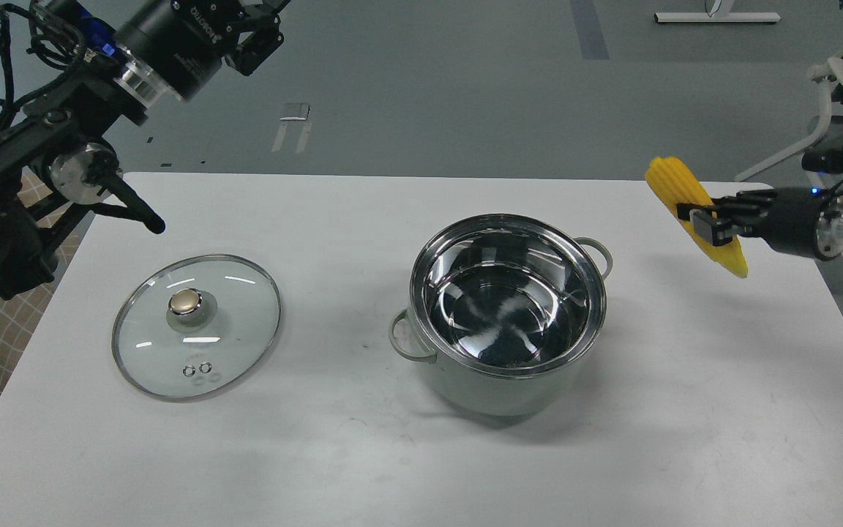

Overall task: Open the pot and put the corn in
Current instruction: 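Lift the corn cob and carry it over the open pot, then lower the corn cob into the pot and open the right gripper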

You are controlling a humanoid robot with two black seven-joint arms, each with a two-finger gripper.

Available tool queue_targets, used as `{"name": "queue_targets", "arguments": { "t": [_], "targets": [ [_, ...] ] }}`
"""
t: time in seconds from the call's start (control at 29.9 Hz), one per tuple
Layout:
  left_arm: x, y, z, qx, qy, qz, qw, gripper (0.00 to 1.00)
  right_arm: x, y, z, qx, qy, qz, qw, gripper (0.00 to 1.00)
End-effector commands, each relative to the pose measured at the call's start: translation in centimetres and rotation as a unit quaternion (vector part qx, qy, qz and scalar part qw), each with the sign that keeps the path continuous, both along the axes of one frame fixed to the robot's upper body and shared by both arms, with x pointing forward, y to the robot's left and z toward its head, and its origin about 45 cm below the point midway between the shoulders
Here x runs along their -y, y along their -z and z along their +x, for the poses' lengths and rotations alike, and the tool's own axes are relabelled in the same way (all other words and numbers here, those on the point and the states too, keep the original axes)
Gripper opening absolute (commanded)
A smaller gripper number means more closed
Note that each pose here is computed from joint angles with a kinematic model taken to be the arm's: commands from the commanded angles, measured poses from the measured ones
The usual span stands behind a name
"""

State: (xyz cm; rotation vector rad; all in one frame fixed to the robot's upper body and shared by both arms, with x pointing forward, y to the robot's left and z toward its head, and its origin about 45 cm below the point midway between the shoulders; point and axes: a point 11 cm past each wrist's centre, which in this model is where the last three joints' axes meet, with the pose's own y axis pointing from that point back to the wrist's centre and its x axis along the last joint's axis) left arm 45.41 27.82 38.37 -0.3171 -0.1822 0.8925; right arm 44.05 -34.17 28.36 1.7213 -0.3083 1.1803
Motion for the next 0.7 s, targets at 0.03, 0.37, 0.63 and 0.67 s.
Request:
{"name": "queue_targets", "arguments": {
  "t": [0.03, 0.37, 0.63, 0.67],
  "targets": [
    [0.1, 0.0, 0.0, 0.0, 0.001, 0.0, 1.0, 0.94, -6.3, -3.9, 0.8, 0.002, -0.072, -0.003, 0.997, 0.17],
    [0.8, 0.4, 0.1, -0.004, 0.005, -0.005, 1.0, 0.94, -16.3, 0.4, -1.7, -0.065, -0.197, -0.036, 0.978, 0.18],
    [1.0, 0.6, 0.1, -0.005, 0.006, -0.007, 1.0, 0.94, -18.9, 3.8, -3.5, -0.099, -0.236, -0.056, 0.965, 0.22],
    [1.0, 0.5, 0.1, -0.005, 0.007, -0.007, 1.0, 0.94, -18.8, 3.9, -3.5, -0.1, -0.236, -0.056, 0.965, 0.24]
  ]
}}
